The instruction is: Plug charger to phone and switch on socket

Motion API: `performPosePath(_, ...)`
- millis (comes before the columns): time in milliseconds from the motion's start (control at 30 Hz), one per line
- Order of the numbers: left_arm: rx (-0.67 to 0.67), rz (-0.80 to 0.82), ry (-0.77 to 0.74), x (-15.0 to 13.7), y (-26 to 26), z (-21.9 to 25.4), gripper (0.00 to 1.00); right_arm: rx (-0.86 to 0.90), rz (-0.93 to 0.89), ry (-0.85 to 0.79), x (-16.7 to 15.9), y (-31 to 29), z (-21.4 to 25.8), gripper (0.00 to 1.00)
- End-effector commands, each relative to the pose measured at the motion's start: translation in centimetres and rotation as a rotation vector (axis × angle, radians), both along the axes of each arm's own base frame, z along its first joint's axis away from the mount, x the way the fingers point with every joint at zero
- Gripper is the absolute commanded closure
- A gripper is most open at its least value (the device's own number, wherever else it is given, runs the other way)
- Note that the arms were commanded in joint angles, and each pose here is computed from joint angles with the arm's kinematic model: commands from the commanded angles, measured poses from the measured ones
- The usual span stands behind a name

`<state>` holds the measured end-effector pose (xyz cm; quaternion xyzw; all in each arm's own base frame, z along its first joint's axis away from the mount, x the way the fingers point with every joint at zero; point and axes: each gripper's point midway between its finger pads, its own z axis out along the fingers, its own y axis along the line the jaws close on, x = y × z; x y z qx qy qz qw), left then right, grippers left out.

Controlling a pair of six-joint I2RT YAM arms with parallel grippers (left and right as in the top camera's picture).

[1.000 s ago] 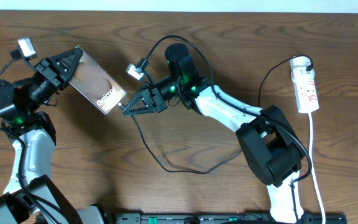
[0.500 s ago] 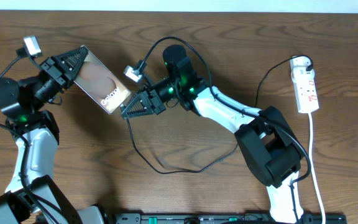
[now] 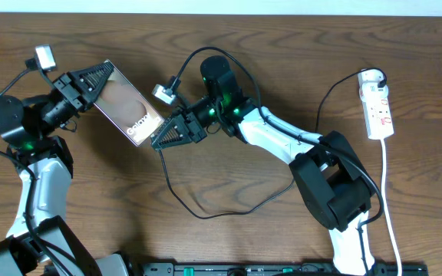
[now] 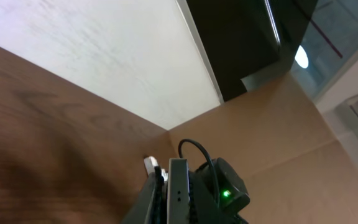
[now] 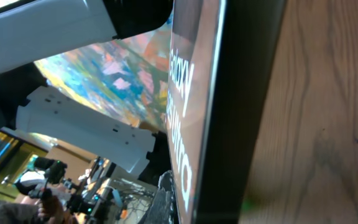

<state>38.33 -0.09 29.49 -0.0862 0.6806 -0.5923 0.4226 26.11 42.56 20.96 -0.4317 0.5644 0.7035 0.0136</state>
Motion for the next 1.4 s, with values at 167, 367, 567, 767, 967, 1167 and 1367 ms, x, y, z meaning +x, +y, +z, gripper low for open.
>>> performPosePath(167, 0.078, -0.273, -0.029, -3.6, -3.3, -0.3, 0.93, 0.013, -0.055, -0.032, 1.4, 0.0, 0.7, 0.99)
performPosePath(367, 0.079, -0.273, -0.03, -3.6, -3.3, -0.3, 0.93, 0.024, -0.008, -0.026, 0.7, -0.5, 0.9, 0.99)
performPosePath(567, 0.078, -0.273, -0.029, -3.6, -3.3, -0.3, 0.92, 0.022, -0.007, -0.021, 0.9, -0.8, 0.9, 0.99)
performPosePath(767, 0.071, -0.274, -0.018, -3.6, -3.3, -0.3, 0.93, 0.019, -0.009, -0.015, 1.1, -0.9, 0.9, 0.99)
performPosePath(967, 0.057, -0.275, 0.002, -3.6, -3.3, -0.3, 0.93, 0.004, -0.009, 0.007, 1.2, -1.1, 0.7, 0.99)
performPosePath(1167, 0.057, -0.27, 0.002, -3.6, -3.1, -0.3, 0.93, -0.005, -0.025, 0.019, 1.7, -1.7, 0.4, 0.99)
performPosePath(1367, 0.058, -0.27, 0.001, -3.6, -3.1, -0.3, 0.92, -0.014, -0.044, 0.032, 2.4, -2.2, 0.1, 0.99)
